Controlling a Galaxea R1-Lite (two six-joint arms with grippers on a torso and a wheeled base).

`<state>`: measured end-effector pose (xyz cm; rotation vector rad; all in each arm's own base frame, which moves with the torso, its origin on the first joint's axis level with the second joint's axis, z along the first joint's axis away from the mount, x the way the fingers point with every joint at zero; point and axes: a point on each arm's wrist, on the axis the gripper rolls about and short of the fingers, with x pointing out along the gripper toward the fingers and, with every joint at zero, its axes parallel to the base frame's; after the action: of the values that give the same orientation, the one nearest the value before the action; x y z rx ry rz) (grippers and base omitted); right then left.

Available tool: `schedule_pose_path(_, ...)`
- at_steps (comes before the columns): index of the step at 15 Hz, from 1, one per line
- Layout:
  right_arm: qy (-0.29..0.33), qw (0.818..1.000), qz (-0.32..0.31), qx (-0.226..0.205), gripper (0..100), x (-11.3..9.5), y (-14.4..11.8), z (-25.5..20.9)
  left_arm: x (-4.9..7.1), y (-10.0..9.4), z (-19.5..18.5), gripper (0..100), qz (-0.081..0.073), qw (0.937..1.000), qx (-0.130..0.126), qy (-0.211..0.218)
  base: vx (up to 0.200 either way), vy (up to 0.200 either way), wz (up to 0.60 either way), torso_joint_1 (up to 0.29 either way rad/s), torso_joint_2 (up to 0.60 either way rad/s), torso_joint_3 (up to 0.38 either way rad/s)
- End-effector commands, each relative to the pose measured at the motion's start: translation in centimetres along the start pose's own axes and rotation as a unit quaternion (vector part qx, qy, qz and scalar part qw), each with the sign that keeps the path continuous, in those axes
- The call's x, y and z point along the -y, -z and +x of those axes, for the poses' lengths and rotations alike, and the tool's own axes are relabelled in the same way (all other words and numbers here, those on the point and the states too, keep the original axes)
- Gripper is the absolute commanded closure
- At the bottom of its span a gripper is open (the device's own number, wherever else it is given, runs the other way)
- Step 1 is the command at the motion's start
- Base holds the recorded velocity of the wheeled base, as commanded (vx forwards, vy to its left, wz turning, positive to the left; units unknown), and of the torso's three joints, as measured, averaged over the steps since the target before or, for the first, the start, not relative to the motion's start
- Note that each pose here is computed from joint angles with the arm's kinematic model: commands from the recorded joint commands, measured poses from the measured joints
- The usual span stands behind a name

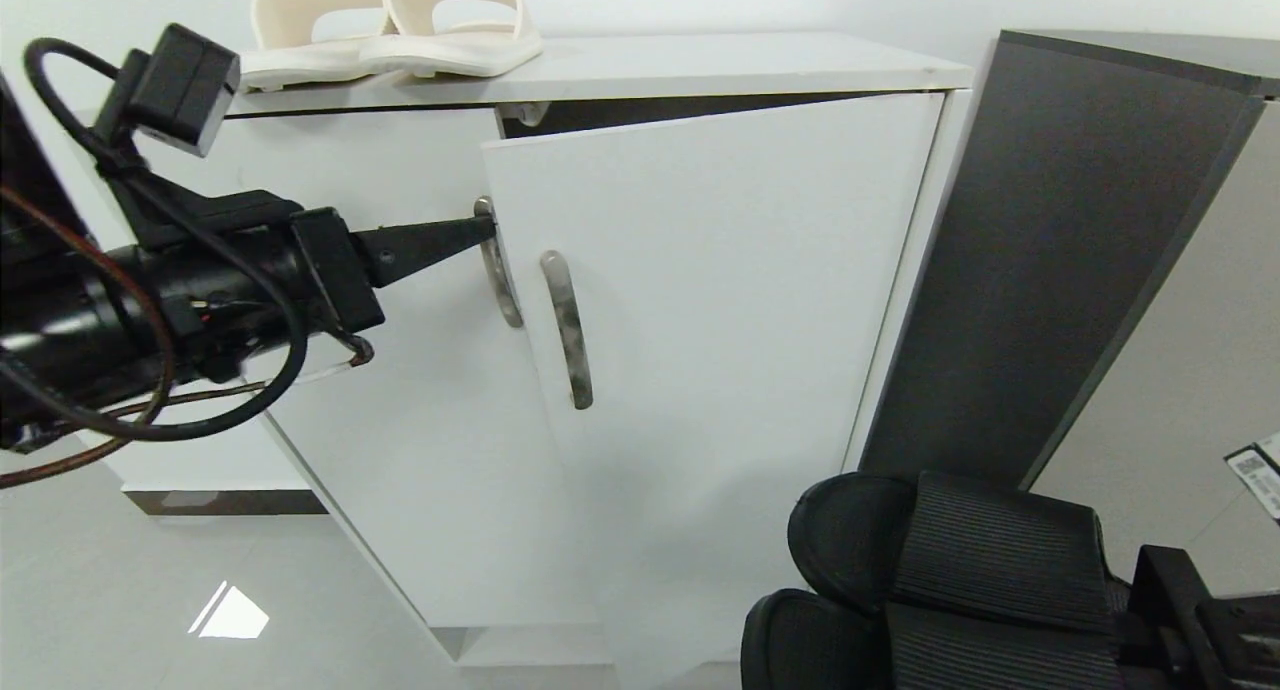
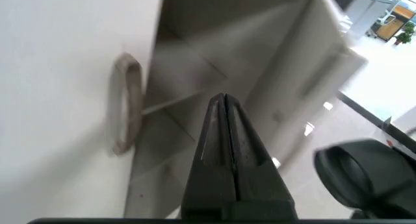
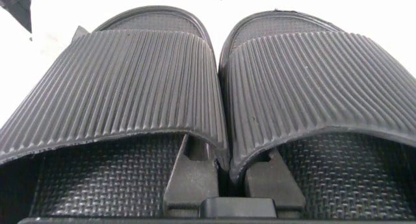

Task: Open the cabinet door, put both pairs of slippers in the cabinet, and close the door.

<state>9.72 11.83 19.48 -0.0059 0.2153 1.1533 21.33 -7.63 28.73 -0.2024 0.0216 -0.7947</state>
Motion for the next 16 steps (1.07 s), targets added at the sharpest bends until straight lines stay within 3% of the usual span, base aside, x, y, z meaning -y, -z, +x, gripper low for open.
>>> schedule_pose_path(1, -0.003, 1.0, 0.0, 0.001, 100, -0.1, -0.1, 0.0, -1.8, 1.2, 2.7, 100, -0.01, 0.9998, -0.018, -0.005, 0.0, 0.0, 0.0, 0.0, 0.0, 0.0)
schedule_pose_path(4, -0.019, 1.0, -0.002, -0.003, 100, -0.6, 0.2, -0.1, -2.6, 1.6, 4.0, 100, -0.009, 0.9998, -0.015, -0.003, 0.0, 0.0, 0.0, 0.0, 0.0, 0.0)
schedule_pose_path(6, -0.031, 0.999, -0.004, -0.003, 100, -1.0, 0.3, -0.2, -2.4, 1.9, 4.1, 100, -0.012, 0.9998, -0.019, 0.001, -0.1, 0.0, 0.0, 0.004, 0.0, 0.001)
schedule_pose_path(7, -0.042, 0.999, -0.004, -0.003, 100, -1.1, 0.4, -0.4, -1.6, 2.1, 4.1, 100, -0.012, 0.9996, -0.022, 0.013, -0.2, 0.0, 0.0, 0.012, 0.0, 0.002)
schedule_pose_path(10, -0.049, 0.999, -0.001, -0.009, 100, -1.1, 0.8, -0.5, 2.1, 2.5, 2.7, 100, -0.009, 0.9973, -0.025, 0.069, -0.2, 0.0, 0.0, 0.004, 0.0, 0.004)
schedule_pose_path(12, -0.063, 0.998, -0.002, -0.01, 100, -1.3, 1.1, -0.8, 3.7, 2.4, 1.8, 100, -0.006, 0.9952, -0.021, 0.096, -0.2, 0.0, 0.0, 0.005, 0.0, 0.005)
schedule_pose_path(14, -0.078, 0.997, -0.005, -0.004, 100, -1.5, 1.1, -1.3, 3.8, 2.2, 1.6, 100, -0.004, 0.9952, -0.017, 0.097, -0.2, 0.0, 0.0, 0.002, 0.0, 0.005)
schedule_pose_path(16, -0.081, 0.997, -0.006, -0.001, 100, -1.6, 1.1, -1.4, 3.6, 2.2, 1.5, 100, -0.006, 0.9957, -0.017, 0.091, 0.0, 0.0, 0.0, 0.0, 0.0, 0.0)
